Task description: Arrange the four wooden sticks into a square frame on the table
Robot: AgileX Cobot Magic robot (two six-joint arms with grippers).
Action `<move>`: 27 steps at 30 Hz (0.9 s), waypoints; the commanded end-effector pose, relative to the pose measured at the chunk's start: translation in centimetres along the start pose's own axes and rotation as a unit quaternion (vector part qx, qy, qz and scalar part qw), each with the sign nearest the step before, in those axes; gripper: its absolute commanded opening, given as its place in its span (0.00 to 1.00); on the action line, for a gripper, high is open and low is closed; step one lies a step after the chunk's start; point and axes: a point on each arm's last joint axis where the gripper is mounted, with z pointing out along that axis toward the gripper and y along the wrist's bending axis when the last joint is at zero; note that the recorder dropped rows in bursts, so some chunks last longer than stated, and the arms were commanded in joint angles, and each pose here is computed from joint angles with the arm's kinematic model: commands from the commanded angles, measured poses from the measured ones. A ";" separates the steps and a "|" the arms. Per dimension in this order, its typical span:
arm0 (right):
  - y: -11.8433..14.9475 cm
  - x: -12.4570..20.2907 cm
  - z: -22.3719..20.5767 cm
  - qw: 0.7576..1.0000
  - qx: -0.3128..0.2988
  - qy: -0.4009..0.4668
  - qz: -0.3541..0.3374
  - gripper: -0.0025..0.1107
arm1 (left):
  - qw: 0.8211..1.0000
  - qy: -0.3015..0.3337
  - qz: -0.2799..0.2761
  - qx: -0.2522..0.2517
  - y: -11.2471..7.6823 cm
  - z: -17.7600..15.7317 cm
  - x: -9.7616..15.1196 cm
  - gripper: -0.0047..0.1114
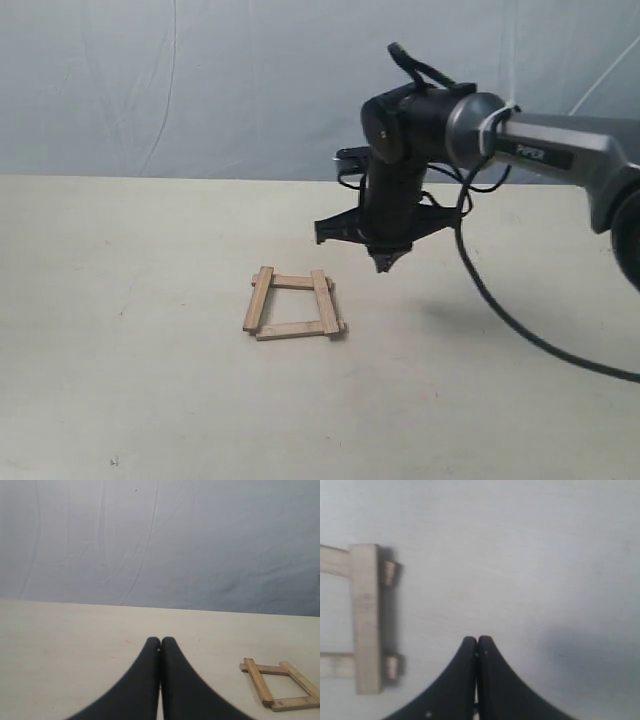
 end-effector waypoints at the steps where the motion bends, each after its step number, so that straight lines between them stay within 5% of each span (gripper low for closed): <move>1: -4.6 1.1 -0.5 1.000 -0.002 0.030 -0.007 0.01 | 1.000 -0.002 -0.005 0.004 0.0 0.0 0.1 0.04; 7: -17.5 8.5 -1.9 0.997 -0.007 -0.031 0.075 0.01 | 1.000 -0.001 -0.004 0.012 -0.1 0.0 0.1 0.04; 10: -21.0 13.6 -3.9 0.987 0.014 -0.105 0.123 0.01 | 1.000 -0.001 -0.004 0.012 -0.1 0.0 0.1 0.04; 15: -20.1 19.3 -6.7 0.948 0.017 -0.282 0.145 0.01 | 1.000 0.003 -0.004 0.013 -0.1 0.0 0.2 0.04; 23: -18.5 27.6 -7.2 0.891 0.033 -0.441 0.105 0.01 | 1.000 0.003 -0.004 0.013 -0.1 0.0 0.2 0.04; 26: -18.0 31.6 -7.6 0.830 0.035 -0.539 0.139 0.01 | 1.000 0.003 -0.004 0.013 -0.1 0.0 0.2 0.04; 27: -18.1 32.1 -7.7 0.830 0.031 -0.534 0.160 0.01 | 1.000 0.003 -0.004 0.013 -0.1 0.0 0.2 0.04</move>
